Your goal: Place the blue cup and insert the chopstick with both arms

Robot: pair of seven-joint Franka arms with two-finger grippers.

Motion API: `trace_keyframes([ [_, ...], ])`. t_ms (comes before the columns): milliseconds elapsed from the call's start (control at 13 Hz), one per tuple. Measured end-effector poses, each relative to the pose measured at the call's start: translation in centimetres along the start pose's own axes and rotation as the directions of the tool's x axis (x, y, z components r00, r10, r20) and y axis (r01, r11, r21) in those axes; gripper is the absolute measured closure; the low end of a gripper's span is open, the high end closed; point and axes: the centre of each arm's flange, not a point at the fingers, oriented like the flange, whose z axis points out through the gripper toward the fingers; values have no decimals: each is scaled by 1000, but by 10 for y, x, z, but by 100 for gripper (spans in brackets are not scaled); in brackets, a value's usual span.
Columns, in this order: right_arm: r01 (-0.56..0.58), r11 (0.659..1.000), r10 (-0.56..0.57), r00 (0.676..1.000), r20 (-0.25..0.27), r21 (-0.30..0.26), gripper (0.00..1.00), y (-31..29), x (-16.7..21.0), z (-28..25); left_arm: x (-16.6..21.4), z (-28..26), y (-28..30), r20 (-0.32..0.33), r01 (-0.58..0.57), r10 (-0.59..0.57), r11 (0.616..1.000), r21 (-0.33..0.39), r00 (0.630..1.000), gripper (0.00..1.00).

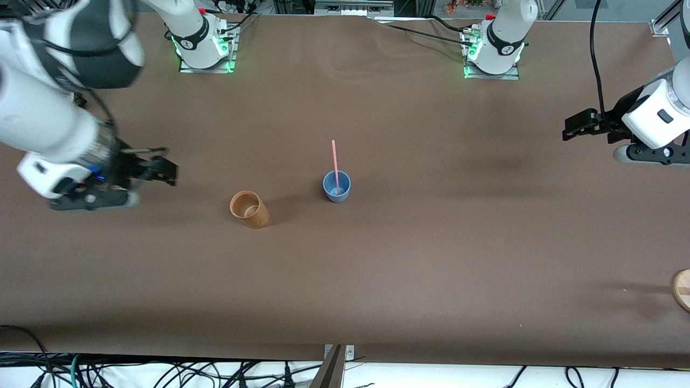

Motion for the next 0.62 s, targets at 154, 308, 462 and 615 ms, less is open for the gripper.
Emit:
trace_keyframes([
  [154,-12,1000,12,1000,19,1,0,33,-26,-5,0,0,0,0,0,0,1000,0,1000,0],
  [308,-26,1000,26,1000,17,-15,0,44,-48,-13,0,0,0,0,1,-1,1000,0,1000,0],
  [462,-27,999,27,1000,2,-18,0,42,-61,-24,0,0,-1,0,1,-1,1000,0,1000,0],
  [615,-32,999,32,999,-8,-17,0,40,-68,-24,0,0,-1,0,1,-1,1000,0,1000,0],
])
